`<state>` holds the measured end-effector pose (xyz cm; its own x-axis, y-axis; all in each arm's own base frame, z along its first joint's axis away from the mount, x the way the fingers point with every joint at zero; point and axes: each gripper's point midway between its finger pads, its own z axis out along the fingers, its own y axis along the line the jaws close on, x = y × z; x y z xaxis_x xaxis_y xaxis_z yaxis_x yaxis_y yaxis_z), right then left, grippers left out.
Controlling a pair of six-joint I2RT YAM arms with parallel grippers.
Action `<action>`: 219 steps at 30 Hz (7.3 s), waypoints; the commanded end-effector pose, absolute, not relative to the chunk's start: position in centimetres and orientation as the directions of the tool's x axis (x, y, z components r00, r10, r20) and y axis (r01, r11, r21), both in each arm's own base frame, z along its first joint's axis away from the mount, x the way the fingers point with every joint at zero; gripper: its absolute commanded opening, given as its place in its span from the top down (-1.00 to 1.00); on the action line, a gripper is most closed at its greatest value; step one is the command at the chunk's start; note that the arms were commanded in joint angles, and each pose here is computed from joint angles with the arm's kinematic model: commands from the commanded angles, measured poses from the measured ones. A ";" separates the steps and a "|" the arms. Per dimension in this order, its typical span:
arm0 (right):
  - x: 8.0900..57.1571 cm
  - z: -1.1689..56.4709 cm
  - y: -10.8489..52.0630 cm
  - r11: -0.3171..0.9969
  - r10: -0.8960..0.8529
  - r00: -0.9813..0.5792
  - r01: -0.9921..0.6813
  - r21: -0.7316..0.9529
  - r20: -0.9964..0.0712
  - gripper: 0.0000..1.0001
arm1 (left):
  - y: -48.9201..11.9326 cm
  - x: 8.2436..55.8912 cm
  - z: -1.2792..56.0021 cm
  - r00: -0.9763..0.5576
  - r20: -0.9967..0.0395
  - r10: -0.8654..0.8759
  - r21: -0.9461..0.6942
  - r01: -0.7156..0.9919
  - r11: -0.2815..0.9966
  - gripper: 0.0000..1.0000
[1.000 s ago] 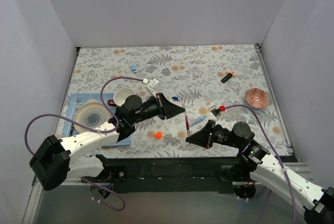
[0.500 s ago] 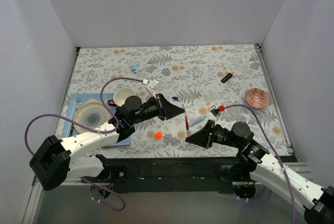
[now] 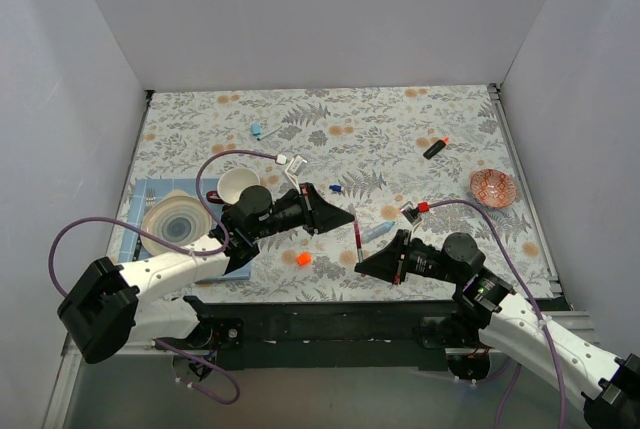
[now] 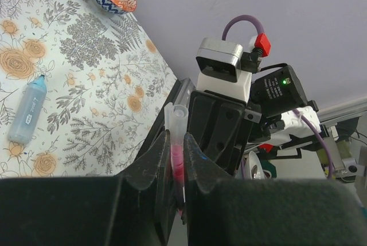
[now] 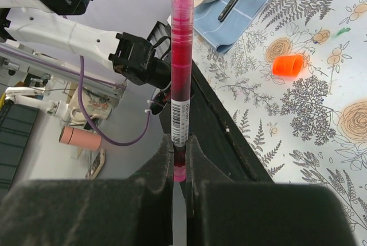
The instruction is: Insert the pens into the pen caps
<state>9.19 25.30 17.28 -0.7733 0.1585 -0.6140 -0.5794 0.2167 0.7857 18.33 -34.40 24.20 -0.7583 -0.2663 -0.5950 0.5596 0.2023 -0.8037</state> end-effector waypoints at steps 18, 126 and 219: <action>11.5 20.9 24.9 0.272 0.235 -0.579 -0.732 0.624 -0.781 0.97 | -36.2 14.5 22.9 -0.802 -0.595 -0.057 -0.803 0.590 0.080 0.97; 10.3 21.3 24.3 0.249 0.222 -0.596 -0.730 0.636 -0.771 0.97 | -37.7 17.7 27.0 -0.682 -0.730 -0.043 -0.676 0.712 0.191 1.00; 13.1 28.1 19.4 0.506 0.316 -0.416 -0.687 0.522 -0.853 -0.81 | -27.7 32.7 16.4 -0.754 -0.571 -0.324 -0.619 0.137 0.773 1.00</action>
